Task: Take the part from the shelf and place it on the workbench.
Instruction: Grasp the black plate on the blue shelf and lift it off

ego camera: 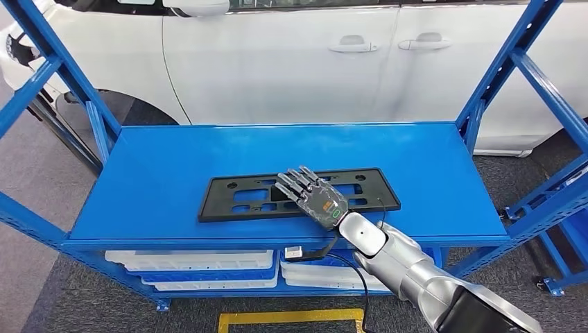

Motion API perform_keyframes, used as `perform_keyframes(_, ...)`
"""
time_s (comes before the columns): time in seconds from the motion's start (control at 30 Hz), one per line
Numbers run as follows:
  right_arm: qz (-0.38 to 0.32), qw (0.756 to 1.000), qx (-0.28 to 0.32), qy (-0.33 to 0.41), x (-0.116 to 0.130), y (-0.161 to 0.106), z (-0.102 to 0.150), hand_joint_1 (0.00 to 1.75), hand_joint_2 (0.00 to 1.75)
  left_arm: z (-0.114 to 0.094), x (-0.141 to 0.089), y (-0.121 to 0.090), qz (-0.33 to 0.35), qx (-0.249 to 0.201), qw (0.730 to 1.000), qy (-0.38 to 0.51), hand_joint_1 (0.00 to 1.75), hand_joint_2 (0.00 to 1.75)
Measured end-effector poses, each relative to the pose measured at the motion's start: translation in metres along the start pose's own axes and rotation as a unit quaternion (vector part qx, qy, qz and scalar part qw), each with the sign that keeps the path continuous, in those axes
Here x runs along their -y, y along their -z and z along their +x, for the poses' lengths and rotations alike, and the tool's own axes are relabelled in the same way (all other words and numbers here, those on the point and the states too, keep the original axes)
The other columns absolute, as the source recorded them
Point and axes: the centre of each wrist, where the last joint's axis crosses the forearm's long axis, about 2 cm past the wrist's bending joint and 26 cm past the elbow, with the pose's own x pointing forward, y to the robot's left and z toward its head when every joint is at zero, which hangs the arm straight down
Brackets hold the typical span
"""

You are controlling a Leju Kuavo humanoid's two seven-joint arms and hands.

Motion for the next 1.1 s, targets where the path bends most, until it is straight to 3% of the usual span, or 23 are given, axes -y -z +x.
perform_keyframes(0.07, 0.017, 0.999, -0.014, -0.025, -0.001, 0.002, -0.002, 1.69, 1.75, 0.002, 0.001, 0.001, -0.002, 0.002, 1.000, 0.002, 0.00, 0.00)
perform_keyframes(0.1, 0.026, 0.999, -0.018, -0.034, -0.002, 0.002, -0.003, 1.75, 1.75, 0.002, 0.001, 0.001, -0.003, 0.002, 1.000, 0.003, 0.00, 0.00)
perform_keyframes(0.33, 0.062, 0.997, -0.026, -0.047, -0.009, -0.003, -0.004, 1.75, 1.75, 0.006, 0.003, 0.002, -0.005, 0.005, 1.000, 0.004, 0.00, 0.00)
perform_keyframes(0.63, 0.061, 0.997, -0.016, -0.040, -0.006, 0.002, -0.002, 1.75, 1.75, 0.007, 0.007, 0.003, -0.021, 0.019, 1.000, -0.004, 0.00, 0.00)
perform_keyframes(0.77, 0.059, 0.998, -0.012, -0.033, -0.004, 0.004, -0.001, 1.75, 1.75, 0.008, 0.007, 0.003, -0.032, 0.046, 0.998, -0.009, 0.00, 1.75)
perform_keyframes(1.1, 0.021, 0.999, -0.015, 0.027, -0.003, 0.002, -0.012, 1.75, 1.75, 0.002, 0.004, 0.001, -0.038, 0.040, 0.998, -0.019, 0.00, 1.75)
